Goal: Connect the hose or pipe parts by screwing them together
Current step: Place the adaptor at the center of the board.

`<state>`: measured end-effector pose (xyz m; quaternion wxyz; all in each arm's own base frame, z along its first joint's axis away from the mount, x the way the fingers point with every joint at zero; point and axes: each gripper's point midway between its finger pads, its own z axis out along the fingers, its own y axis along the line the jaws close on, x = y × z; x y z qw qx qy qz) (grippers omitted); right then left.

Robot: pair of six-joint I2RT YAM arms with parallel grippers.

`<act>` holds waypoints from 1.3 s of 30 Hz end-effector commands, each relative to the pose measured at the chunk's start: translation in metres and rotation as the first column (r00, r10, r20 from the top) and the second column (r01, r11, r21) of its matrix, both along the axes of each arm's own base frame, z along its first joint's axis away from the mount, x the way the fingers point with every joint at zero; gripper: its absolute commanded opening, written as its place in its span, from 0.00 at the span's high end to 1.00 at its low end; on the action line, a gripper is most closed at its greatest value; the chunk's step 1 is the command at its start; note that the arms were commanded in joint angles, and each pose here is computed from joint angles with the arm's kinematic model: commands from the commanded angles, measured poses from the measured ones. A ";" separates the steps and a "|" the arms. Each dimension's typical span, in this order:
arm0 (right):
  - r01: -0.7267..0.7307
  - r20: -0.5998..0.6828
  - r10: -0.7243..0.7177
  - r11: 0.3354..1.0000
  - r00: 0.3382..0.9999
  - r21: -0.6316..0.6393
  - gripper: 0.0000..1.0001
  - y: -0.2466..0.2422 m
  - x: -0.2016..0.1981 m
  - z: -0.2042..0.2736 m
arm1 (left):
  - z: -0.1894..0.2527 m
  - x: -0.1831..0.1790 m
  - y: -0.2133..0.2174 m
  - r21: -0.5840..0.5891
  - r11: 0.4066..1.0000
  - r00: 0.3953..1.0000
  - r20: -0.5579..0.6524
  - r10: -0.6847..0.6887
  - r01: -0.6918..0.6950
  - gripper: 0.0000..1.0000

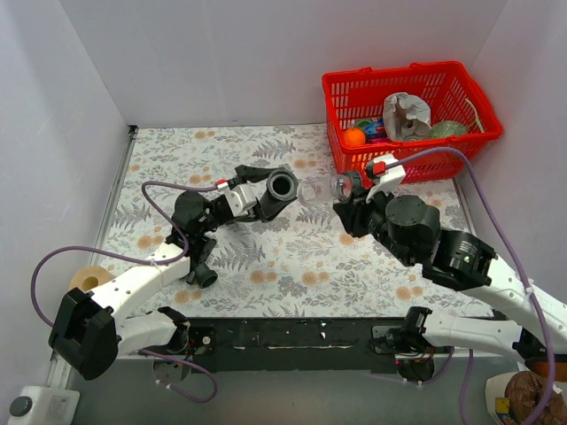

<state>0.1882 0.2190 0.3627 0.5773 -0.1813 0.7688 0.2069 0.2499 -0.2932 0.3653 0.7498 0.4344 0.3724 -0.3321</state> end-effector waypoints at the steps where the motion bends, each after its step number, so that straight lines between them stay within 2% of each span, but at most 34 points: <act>1: 0.065 -0.309 -0.056 0.998 0.949 0.018 0.99 0.000 0.006 -0.102 | 0.004 -0.026 0.000 0.043 0.995 0.996 0.035 -0.088 0.086 1.00; 2: 0.022 -0.382 -0.007 0.999 0.924 0.036 0.99 0.005 0.001 -0.120 | 0.002 -0.029 0.000 0.049 0.994 0.995 0.030 -0.098 0.097 1.00; 4: 0.080 -0.480 -0.066 0.997 0.875 0.007 0.99 -0.013 0.015 -0.161 | -0.002 -0.035 0.000 0.071 0.990 0.992 0.026 -0.125 0.123 1.00; 5: 0.052 -0.515 -0.033 0.998 0.856 0.023 0.99 -0.011 0.012 -0.169 | -0.002 -0.038 0.001 0.077 0.989 0.991 0.035 -0.131 0.128 1.00; 9: 0.080 -0.597 -0.077 0.997 0.799 -0.022 0.99 -0.025 0.028 -0.205 | -0.007 -0.047 0.003 0.101 0.984 0.988 0.036 -0.152 0.148 1.00; 10: 0.049 -0.649 -0.051 0.999 0.759 -0.021 0.99 -0.021 0.023 -0.218 | -0.008 -0.047 0.003 0.105 0.983 0.987 0.028 -0.156 0.152 1.00; 20: 0.007 -0.795 -0.025 1.000 0.606 -0.025 0.99 -0.028 0.030 -0.270 | -0.032 -0.061 0.006 0.108 0.974 0.979 -0.053 -0.195 0.200 1.00; 25: -0.038 -0.836 -0.100 0.989 0.540 -0.143 0.99 -0.038 0.038 -0.296 | -0.039 -0.061 0.006 0.093 0.974 0.976 -0.089 -0.200 0.209 1.00; 27: -0.037 -0.842 -0.129 0.984 0.524 -0.174 0.86 -0.039 0.043 -0.299 | -0.042 -0.063 0.006 0.091 0.973 0.974 -0.101 -0.204 0.214 1.00; 28: -0.022 -0.840 -0.148 0.982 0.523 -0.186 0.71 -0.040 0.047 -0.297 | -0.044 -0.062 0.007 0.093 0.973 0.974 -0.107 -0.201 0.211 1.00; 30: 0.006 -0.826 -0.159 0.983 0.541 -0.185 0.59 -0.037 0.058 -0.286 | -0.045 -0.062 0.008 0.093 0.975 0.976 -0.100 -0.194 0.203 1.00; 31: 0.038 -0.819 -0.184 0.980 0.544 -0.196 0.45 -0.038 0.062 -0.283 | -0.047 -0.060 0.009 0.089 0.978 0.979 -0.104 -0.177 0.187 1.00; 33: 0.070 -0.812 -0.214 0.975 0.542 -0.210 0.34 -0.040 0.068 -0.278 | -0.048 -0.058 0.009 0.090 0.980 0.981 -0.105 -0.166 0.175 1.00; 34: 0.075 -0.812 -0.210 0.977 0.544 -0.202 0.15 -0.036 0.074 -0.272 | -0.047 -0.056 0.010 0.088 0.982 0.982 -0.105 -0.159 0.168 1.00; 35: 0.072 -0.822 -0.214 0.976 0.528 -0.208 0.10 -0.036 0.073 -0.272 | -0.048 -0.055 0.010 0.085 0.983 0.983 -0.106 -0.152 0.161 1.00; 36: 0.056 -0.848 -0.236 0.970 0.474 -0.238 0.08 -0.038 0.067 -0.280 | -0.047 -0.055 0.011 0.082 0.984 0.984 -0.099 -0.149 0.157 1.00; 37: 0.075 -0.838 -0.266 0.962 0.477 -0.262 0.07 -0.040 0.076 -0.273 | -0.047 -0.055 0.011 0.081 0.984 0.984 -0.100 -0.148 0.156 1.00; 39: 0.100 -0.841 -0.325 0.944 0.433 -0.314 0.06 -0.044 0.079 -0.278 | -0.049 -0.055 0.012 0.080 0.985 0.984 -0.105 -0.141 0.150 1.00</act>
